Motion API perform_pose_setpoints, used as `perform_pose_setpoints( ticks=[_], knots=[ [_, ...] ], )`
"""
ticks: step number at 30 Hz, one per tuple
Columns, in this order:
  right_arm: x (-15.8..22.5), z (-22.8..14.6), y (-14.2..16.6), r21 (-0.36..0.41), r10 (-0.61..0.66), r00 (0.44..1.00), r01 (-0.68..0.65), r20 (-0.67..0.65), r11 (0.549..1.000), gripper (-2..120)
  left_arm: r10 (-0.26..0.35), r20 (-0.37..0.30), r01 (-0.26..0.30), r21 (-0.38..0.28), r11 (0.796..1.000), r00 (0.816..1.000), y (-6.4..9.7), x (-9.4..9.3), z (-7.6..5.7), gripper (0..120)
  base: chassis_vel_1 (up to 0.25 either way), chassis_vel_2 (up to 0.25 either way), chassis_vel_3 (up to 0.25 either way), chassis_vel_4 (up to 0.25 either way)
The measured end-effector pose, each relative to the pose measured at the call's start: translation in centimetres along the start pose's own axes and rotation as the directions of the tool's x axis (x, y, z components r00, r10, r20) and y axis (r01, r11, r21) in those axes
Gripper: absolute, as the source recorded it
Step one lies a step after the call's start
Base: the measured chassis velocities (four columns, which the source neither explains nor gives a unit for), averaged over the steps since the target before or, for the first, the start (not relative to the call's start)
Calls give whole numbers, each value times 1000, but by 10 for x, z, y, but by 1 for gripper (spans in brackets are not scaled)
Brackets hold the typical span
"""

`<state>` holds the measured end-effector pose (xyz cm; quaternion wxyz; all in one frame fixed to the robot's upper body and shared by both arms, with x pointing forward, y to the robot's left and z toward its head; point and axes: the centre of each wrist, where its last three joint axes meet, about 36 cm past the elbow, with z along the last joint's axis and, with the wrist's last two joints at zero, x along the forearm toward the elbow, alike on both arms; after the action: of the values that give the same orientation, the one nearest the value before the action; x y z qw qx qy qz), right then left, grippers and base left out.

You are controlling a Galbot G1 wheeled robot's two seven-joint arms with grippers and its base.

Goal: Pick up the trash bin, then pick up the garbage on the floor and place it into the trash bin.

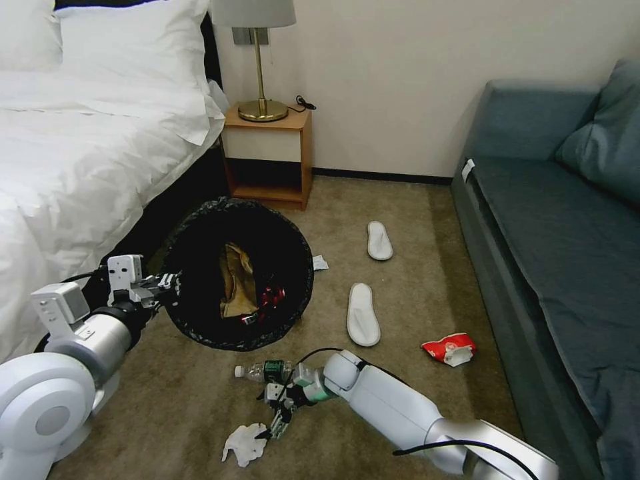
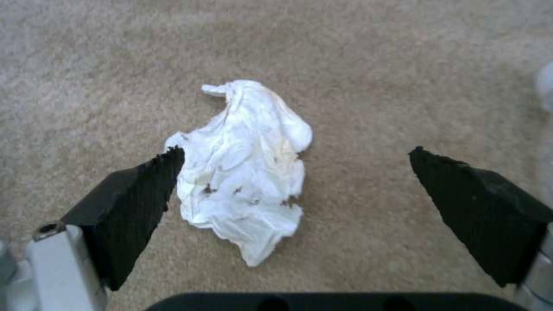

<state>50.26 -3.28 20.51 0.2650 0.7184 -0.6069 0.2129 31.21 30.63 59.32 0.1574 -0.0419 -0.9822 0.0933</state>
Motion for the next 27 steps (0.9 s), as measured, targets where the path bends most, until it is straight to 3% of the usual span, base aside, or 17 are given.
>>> perform_pose_setpoints(
  ticks=[27],
  knots=[
    [-25, -15, -8, 99, -33, 995, 42, -96, 994, 100, -5, 22, 5, 11, 1000, 1000, -1, -2, 5, 3, 0, 0, 0, 0]
  ],
)
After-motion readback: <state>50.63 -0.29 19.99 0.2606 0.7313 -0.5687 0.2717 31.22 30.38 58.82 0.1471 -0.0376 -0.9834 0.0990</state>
